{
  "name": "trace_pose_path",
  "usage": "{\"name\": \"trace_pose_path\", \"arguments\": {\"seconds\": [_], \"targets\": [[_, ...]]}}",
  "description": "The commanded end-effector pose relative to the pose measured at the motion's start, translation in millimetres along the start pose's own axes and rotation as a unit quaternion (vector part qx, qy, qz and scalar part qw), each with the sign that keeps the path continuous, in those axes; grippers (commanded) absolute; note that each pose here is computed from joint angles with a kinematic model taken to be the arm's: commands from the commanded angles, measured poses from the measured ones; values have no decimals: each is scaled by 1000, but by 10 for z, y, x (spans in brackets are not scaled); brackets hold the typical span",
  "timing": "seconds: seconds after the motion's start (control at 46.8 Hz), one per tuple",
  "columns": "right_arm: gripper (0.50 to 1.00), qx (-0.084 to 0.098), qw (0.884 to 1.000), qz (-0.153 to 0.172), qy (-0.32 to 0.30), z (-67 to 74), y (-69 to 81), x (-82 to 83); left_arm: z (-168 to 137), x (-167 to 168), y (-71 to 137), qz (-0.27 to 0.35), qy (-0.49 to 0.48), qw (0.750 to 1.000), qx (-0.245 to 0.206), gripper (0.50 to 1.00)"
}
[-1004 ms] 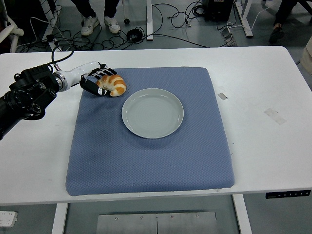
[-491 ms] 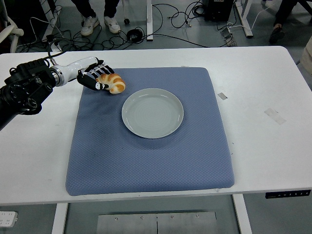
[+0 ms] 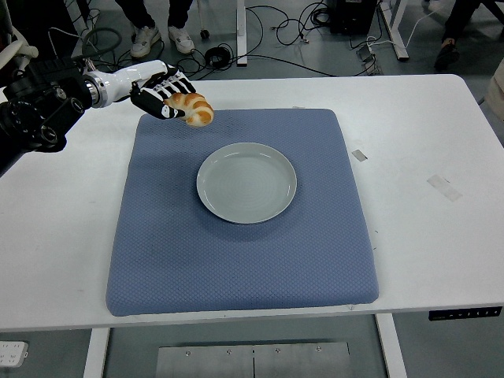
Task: Place the bread on the plate
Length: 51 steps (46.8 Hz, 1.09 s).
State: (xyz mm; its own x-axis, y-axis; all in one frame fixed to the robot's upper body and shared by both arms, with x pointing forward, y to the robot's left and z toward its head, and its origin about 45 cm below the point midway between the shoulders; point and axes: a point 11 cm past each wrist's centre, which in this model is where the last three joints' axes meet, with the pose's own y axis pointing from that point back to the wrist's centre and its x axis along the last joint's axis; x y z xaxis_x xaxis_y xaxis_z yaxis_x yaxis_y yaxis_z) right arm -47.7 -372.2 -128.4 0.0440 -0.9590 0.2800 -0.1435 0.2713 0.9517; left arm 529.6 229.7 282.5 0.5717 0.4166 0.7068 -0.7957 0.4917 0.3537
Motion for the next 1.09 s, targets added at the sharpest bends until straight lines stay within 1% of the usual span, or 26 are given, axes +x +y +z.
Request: {"name": "trace_pose_path", "arguments": {"seconds": [0.0, 0.235, 0.427, 0.769, 0.962, 1.068], "targets": [[1000, -1, 1000, 0, 0, 3, 0, 0, 112, 0, -29, -6, -4, 1000, -11, 633], [1000, 0, 1000, 0, -1, 1, 0, 0, 376, -10, -86, -25, -18, 999, -37, 634], [1000, 1, 1000, 0, 0, -8, -1, 0, 599, -126, -159, -50, -38, 996, -57, 636], [1000, 1, 1000, 0, -1, -7, -1, 0, 933, -554, -347, -95, -38, 990, -92, 643], [1000, 1, 1000, 0, -1, -7, -1, 0, 1004, -742, -402, -113, -37, 988, -100, 643], [1000, 1, 1000, 0, 0, -8, -1, 0, 933, -832, -405, -123, -41, 987, -94, 651]]}}
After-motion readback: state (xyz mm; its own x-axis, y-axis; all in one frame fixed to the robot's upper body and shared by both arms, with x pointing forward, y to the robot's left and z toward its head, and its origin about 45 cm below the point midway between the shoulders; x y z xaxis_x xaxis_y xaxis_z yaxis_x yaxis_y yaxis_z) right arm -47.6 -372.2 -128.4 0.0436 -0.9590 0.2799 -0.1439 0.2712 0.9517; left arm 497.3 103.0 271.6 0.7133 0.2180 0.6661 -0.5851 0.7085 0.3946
